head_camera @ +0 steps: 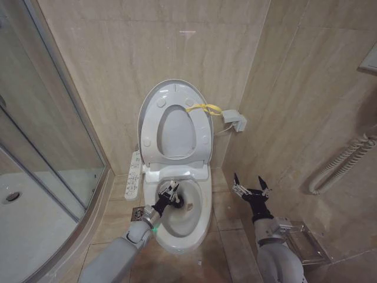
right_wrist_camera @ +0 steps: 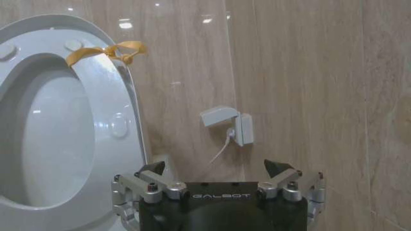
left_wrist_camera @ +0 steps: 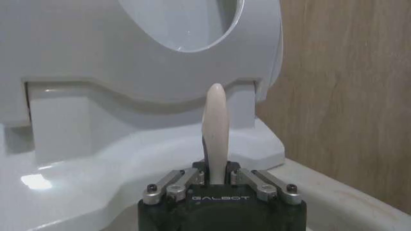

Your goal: Open the toilet lid, clean the toilet bowl with a toilet brush, close the toilet lid, and flush.

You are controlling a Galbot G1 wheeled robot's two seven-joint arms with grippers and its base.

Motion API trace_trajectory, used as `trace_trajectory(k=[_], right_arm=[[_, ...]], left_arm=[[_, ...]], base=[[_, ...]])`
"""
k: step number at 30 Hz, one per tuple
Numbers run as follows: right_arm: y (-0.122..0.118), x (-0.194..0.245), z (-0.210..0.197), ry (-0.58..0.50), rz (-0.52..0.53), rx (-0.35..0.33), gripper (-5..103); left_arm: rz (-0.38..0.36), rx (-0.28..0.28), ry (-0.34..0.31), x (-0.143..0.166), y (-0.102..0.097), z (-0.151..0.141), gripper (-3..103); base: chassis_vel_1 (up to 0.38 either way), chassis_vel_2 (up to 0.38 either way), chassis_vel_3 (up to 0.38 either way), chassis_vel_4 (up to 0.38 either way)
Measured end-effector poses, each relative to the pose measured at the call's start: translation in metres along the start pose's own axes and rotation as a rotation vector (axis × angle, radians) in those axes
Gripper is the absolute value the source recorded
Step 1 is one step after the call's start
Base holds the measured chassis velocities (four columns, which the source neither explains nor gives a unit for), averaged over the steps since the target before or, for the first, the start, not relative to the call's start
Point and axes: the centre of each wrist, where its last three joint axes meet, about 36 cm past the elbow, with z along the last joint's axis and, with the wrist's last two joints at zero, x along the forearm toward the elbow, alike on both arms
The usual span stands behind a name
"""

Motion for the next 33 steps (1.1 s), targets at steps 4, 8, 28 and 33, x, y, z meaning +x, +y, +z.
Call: trace_trajectory(k=[4,8,28,33], right_arm=[[0.000,0.000,0.000,0.000,0.000,0.000,100],[0.000,0.000,0.000,0.000,0.000,0.000,100],[0.000,0.000,0.000,0.000,0.000,0.000,100],[0.000,0.000,0.000,0.000,0.000,0.000,100]], left_arm=[[0.006,-0.005,-0.028,-0.007,-0.003,-0.009,17],[0.014,0.004,-0.089,-0.019,-0.015,-0.029,17],[0.076,0.022,-0.084,-0.025,-0.028,-0.011,17],[0.060,0.004,-0.082,-0.021,-0.018,-0.008,17]], base=[[0.000,0.000,0.000,0.000],[0.000,0.000,0.000,0.000],[0.000,0.000,0.000,0.000],[0.000,0.000,0.000,0.000]])
